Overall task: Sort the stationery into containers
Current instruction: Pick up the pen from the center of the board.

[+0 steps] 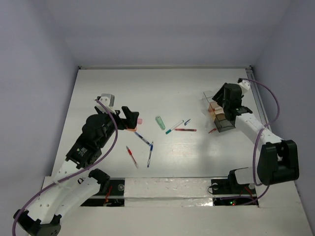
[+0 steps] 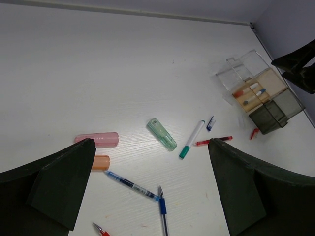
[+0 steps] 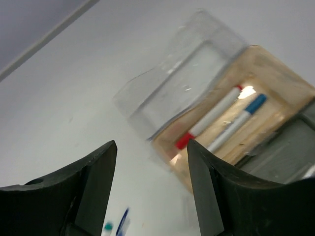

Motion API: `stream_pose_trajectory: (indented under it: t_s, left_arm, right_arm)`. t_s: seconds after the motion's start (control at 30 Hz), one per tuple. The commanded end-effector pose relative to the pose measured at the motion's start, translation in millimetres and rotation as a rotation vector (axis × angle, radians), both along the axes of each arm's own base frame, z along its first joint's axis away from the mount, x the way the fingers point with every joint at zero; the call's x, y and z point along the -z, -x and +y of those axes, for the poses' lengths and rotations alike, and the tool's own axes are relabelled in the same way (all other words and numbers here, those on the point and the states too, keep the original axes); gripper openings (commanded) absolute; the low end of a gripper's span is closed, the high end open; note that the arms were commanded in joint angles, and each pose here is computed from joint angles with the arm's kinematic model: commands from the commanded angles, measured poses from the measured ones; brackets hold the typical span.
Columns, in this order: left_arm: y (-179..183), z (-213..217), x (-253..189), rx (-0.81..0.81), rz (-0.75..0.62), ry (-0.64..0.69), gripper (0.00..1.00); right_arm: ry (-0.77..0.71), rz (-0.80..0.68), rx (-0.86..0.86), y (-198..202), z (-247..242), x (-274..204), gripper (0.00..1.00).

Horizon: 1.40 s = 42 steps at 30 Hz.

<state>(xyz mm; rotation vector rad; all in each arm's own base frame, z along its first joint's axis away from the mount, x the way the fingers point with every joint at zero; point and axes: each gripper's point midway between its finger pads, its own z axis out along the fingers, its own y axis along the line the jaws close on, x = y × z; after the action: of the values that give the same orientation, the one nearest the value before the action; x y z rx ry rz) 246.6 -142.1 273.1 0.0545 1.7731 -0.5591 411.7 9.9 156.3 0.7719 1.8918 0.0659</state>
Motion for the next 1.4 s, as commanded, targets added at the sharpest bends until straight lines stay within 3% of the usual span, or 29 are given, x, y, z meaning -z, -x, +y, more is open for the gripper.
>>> stream_pose_trajectory:
  t_s: [0.0,0.1,0.3,0.53,0.67,0.93,1.0,1.13,1.37]
  left_arm:
    - [-4.9,3.8,-14.2,-0.027,-0.052,0.0,0.99]
    - [-7.6,6.8,-14.6,-0.042,-0.054,-0.008,0.99]
    - [-14.7,12.2,-12.4,-0.072,-0.047,-0.027,0.99]
    - [-19.7,36.3,-26.4,-0.203,-0.066,-0.021,0.98]
    - [-21.0,70.6,-31.5,-0.38,-0.071,-0.039,0.99]
    - [-30.4,55.3,-9.7,-0.292,-0.029,-0.045,0.99]
    - [-29.0,48.4,-9.2,-0.252,-0.034,-0.035,0.99]
    - [-27.1,45.3,-10.4,-0.231,-0.039,-0.029,0.99]
    - [-20.5,39.3,-13.6,-0.202,-0.052,-0.02,0.99]
  right_arm:
    - [0.092,-0.055,-0.357,6.7,61.8,-52.6,0.65]
    - [0.13,0.006,-0.631,34.8,121.4,-47.4,0.65]
    - [0.069,0.167,-0.841,77.3,160.9,-7.1,0.59]
    - [0.098,0.168,-1.149,89.5,239.7,-2.9,0.56]
    - [0.109,0.292,-1.11,84.2,256.2,19.4,0.56]
    - [0.065,0.408,-0.907,82.7,242.7,55.7,0.42]
    - [0.058,0.426,-0.876,82.7,240.2,63.1,0.43]
    - [0.029,0.452,-0.864,80.7,245.7,73.9,0.55]
    - [0.024,0.52,-0.823,80.3,244.5,96.6,0.55]
